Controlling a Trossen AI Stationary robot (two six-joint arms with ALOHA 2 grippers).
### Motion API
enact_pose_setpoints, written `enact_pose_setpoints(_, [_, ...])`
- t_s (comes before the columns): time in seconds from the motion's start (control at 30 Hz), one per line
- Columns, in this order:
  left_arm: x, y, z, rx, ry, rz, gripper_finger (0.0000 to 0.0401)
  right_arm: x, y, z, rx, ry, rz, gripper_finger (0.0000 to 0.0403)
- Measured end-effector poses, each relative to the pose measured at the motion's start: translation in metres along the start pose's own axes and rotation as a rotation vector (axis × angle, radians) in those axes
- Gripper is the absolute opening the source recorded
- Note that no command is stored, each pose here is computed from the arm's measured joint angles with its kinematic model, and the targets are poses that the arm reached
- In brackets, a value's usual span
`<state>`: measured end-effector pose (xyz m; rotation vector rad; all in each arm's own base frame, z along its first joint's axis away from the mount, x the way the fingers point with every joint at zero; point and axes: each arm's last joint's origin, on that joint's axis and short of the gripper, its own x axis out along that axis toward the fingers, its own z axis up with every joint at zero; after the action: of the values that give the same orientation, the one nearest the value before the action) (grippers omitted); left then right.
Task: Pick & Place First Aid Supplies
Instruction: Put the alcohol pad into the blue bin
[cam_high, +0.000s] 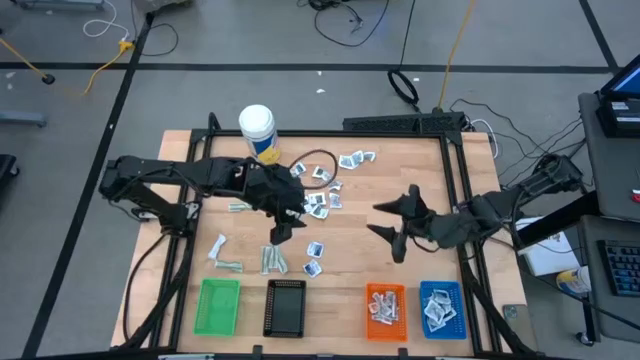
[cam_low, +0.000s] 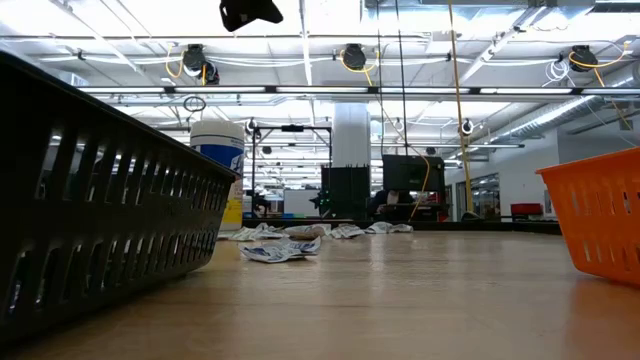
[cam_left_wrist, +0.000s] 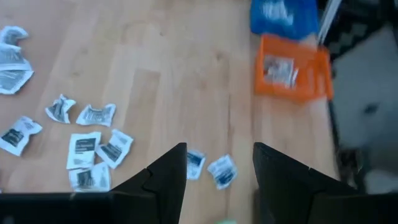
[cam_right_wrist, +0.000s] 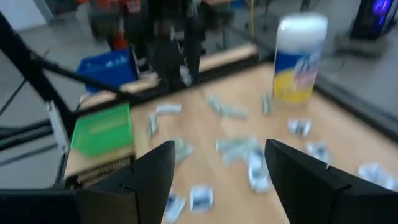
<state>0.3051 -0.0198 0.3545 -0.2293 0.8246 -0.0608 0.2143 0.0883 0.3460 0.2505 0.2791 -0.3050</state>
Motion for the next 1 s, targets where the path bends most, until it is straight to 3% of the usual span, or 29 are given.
enact_pose_setpoints(0.27, [0.053, -0.009, -0.014, 0.180, 0.195, 0.032, 0.0187, -0.011, -0.007, 0.027, -0.049, -0.174, 0.033, 0.0242])
enact_pose_setpoints(0.57, [0.123, -0.010, -0.036, 0.187, 0.386, 0.105, 0.0187, -0.031, -0.013, 0.059, -0.075, -0.416, 0.062, 0.0242])
enact_pose_setpoints(0.83, [0.180, -0.001, -0.061, 0.187, 0.533, 0.152, 0.0187, -0.035, -0.015, 0.061, -0.139, -0.434, 0.050, 0.0242])
enact_pose_setpoints(1.0, [0.208, 0.004, -0.073, 0.147, 0.558, 0.173, 0.0187, -0.034, -0.015, 0.059, -0.158, -0.416, 0.047, 0.0242])
